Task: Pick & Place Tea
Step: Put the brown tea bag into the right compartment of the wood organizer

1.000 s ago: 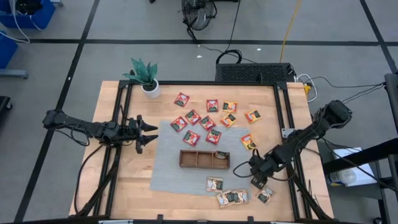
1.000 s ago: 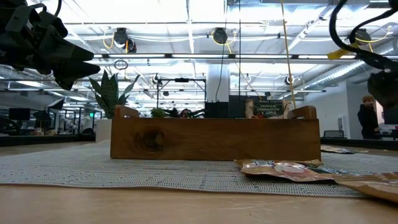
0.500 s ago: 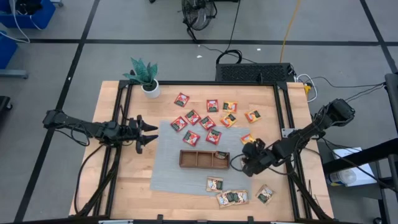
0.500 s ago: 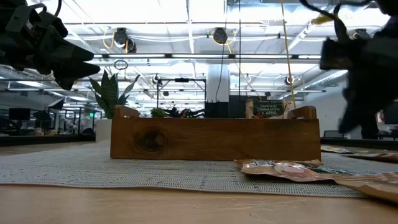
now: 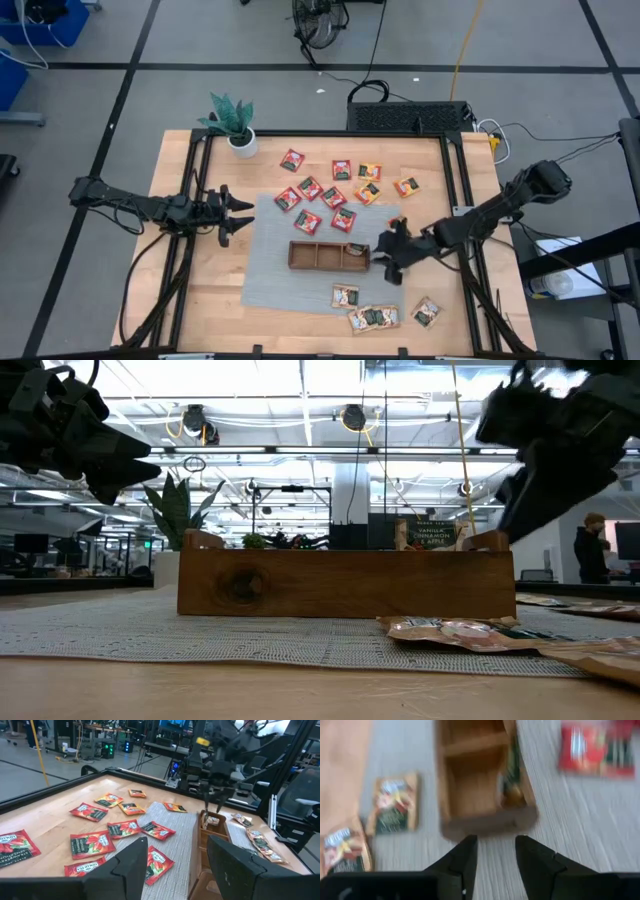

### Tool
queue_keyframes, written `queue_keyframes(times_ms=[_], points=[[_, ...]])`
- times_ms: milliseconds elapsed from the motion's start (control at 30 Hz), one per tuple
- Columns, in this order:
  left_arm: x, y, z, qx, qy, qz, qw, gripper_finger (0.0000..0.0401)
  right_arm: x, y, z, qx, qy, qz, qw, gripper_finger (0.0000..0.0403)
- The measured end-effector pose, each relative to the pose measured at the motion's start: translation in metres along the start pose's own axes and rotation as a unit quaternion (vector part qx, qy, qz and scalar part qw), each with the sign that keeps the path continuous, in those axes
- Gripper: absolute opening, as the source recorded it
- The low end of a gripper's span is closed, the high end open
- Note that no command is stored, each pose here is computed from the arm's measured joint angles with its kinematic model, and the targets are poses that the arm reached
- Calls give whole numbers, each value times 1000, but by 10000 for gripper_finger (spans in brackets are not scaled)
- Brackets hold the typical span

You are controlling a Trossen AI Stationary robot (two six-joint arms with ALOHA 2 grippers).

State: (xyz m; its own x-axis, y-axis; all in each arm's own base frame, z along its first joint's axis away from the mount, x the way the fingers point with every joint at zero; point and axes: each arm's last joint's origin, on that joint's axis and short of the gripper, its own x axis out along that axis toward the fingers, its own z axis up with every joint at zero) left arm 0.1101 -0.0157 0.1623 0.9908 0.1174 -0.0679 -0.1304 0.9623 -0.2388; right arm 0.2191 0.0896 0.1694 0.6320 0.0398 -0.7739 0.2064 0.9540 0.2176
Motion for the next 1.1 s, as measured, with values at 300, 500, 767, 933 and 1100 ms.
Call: queue_keyframes(times_ms=[300,500,767,933,1100], points=[[0,0,0,0,0,0,1000,205,-21,-20,20,164,174,-53,970,188],[0,0,0,0,0,0,1000,205,-16,-28,-2,269,214,-91,935,176],[0,0,0,0,0,0,1000,205,-5,-29,-31,350,234,-66,905,177],[0,0,0,0,-1,0,1000,205,-1,-26,-46,371,232,-53,898,173],[0,0,0,0,0,0,1000,205,4,-23,-54,386,214,-18,897,172]])
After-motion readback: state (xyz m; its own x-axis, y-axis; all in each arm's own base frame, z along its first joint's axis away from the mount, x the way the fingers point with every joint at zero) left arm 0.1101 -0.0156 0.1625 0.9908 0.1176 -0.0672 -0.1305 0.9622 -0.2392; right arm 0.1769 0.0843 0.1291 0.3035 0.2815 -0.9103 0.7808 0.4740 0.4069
